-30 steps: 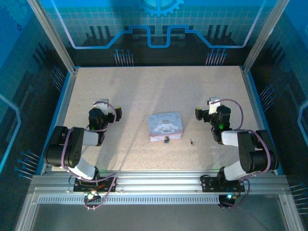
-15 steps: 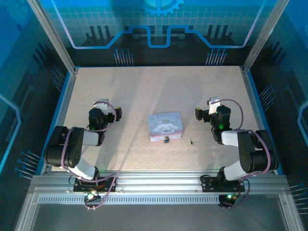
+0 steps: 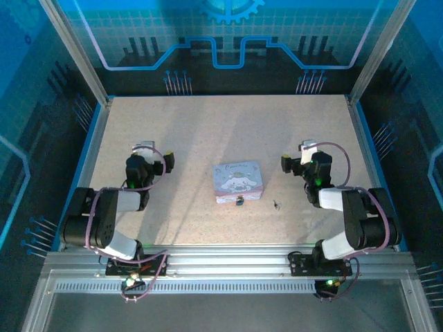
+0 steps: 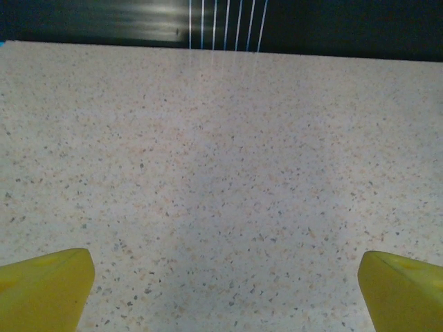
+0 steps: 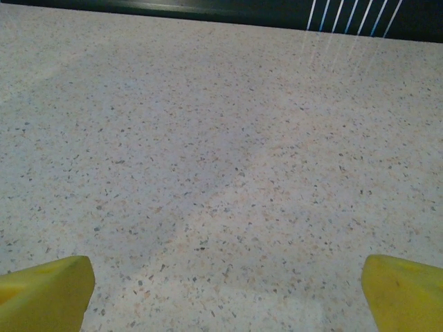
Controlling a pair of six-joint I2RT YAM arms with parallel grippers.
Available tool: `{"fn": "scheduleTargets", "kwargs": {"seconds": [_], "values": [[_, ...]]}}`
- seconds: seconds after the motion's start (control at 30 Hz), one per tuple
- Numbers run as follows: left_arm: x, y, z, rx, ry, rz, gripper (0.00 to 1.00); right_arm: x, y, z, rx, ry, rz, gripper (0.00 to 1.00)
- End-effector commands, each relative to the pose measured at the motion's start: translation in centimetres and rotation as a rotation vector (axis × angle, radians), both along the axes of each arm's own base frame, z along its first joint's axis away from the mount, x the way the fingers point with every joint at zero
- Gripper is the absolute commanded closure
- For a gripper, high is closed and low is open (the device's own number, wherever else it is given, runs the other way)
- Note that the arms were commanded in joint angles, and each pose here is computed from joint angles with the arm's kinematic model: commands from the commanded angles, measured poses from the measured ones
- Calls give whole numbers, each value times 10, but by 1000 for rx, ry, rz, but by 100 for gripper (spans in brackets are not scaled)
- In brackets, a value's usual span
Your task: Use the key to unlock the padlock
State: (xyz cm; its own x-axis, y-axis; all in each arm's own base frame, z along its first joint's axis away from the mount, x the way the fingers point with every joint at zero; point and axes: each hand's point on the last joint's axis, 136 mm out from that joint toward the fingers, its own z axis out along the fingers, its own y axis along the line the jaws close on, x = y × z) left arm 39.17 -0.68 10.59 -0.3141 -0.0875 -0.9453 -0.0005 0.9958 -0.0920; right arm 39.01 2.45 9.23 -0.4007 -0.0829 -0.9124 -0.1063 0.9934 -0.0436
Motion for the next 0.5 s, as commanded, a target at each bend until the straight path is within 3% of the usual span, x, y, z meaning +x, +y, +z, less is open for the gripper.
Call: {"fn": "scheduleTargets", "kwargs": {"seconds": [0.0,0.2,0.47], "values": [[-1,4,13,-1,-9,15,1,3,-6,18,7,-22,-34,0],[-6,9,33,-21,15,48,1,-4,-8,32,10,13,-47,0],[-16,4,60,-274,185,131,1,-26,8,56,142,141,-5,0]]}}
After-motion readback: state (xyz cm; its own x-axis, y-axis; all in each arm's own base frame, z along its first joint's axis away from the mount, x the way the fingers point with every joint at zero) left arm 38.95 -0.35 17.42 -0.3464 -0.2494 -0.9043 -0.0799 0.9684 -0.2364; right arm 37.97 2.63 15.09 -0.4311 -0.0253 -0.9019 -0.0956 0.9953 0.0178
